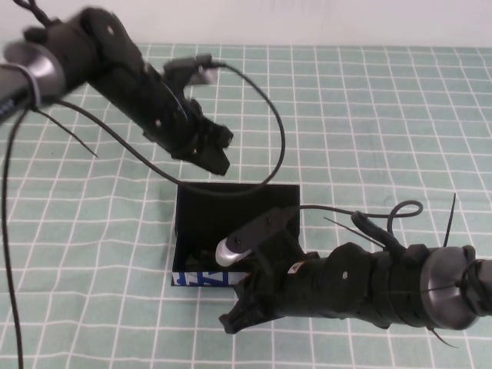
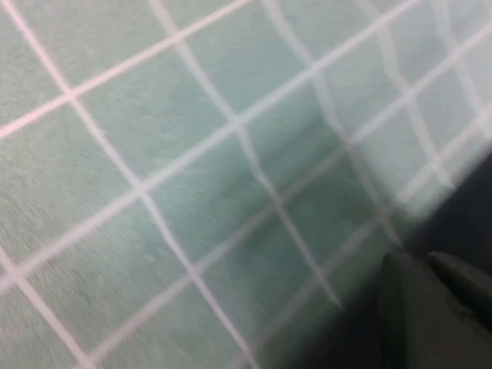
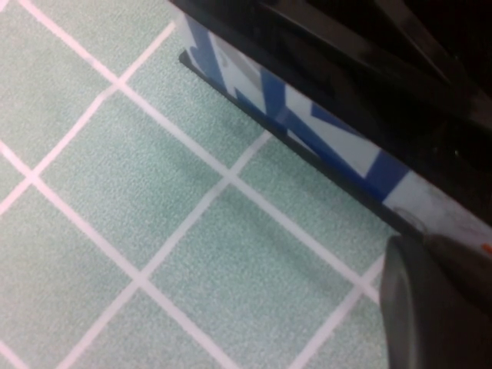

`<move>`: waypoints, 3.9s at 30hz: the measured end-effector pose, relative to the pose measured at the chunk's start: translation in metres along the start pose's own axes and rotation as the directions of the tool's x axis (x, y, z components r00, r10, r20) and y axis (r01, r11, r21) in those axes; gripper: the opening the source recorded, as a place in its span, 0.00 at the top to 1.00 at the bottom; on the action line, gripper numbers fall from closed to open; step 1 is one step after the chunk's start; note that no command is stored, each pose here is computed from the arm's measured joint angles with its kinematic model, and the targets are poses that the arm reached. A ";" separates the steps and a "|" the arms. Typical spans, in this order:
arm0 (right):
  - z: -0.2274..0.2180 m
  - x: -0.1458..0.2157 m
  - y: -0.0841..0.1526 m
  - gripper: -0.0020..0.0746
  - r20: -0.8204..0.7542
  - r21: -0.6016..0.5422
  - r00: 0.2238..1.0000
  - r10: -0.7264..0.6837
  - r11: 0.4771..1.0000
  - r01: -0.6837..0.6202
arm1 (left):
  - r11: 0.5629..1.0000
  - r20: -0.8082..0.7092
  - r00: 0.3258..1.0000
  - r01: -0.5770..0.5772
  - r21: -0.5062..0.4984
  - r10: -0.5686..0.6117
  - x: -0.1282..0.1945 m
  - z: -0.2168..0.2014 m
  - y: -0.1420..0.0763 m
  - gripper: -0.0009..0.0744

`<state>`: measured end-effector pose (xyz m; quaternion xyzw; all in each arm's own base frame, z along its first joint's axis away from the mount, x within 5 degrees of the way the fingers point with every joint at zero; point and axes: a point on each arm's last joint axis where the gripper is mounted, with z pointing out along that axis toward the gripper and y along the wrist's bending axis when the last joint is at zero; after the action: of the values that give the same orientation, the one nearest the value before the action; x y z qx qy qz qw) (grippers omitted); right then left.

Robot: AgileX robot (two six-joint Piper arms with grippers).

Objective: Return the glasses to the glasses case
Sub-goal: Close the glasses case

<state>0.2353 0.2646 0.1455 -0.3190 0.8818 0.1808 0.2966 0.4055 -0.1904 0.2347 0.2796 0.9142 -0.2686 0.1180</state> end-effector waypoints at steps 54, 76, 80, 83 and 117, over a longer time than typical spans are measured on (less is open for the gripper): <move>-0.103 -0.084 -0.105 0.99 0.144 -0.203 0.945 0.294 0.943 -0.263 | 0.935 0.311 0.889 -0.278 -0.220 0.337 0.127 -0.148 -0.103 1.00; -0.004 -0.143 -0.178 0.99 0.031 -0.343 0.972 0.232 0.916 -0.208 | 0.985 0.386 0.920 -0.120 0.126 0.063 0.192 -0.001 -0.051 1.00; 0.005 -0.144 -0.183 0.99 0.032 -0.339 0.972 0.232 0.918 -0.207 | 0.975 0.352 0.936 -0.089 0.203 0.012 0.193 0.022 -0.043 1.00; 0.010 -0.144 -0.185 0.99 0.033 -0.336 0.972 0.231 0.919 -0.207 | 0.971 0.335 0.942 -0.075 0.229 -0.007 0.194 0.033 -0.038 1.00; 0.017 -0.118 -0.172 0.99 -0.182 -0.491 0.982 0.055 0.860 -0.139 | 0.980 0.265 0.963 0.003 0.201 -0.058 0.185 0.070 -0.011 1.00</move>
<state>0.4305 0.2013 0.1852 -0.3536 0.8405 0.3921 0.1216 0.2525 -0.1540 0.1140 0.2368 0.8625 -0.3958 0.2083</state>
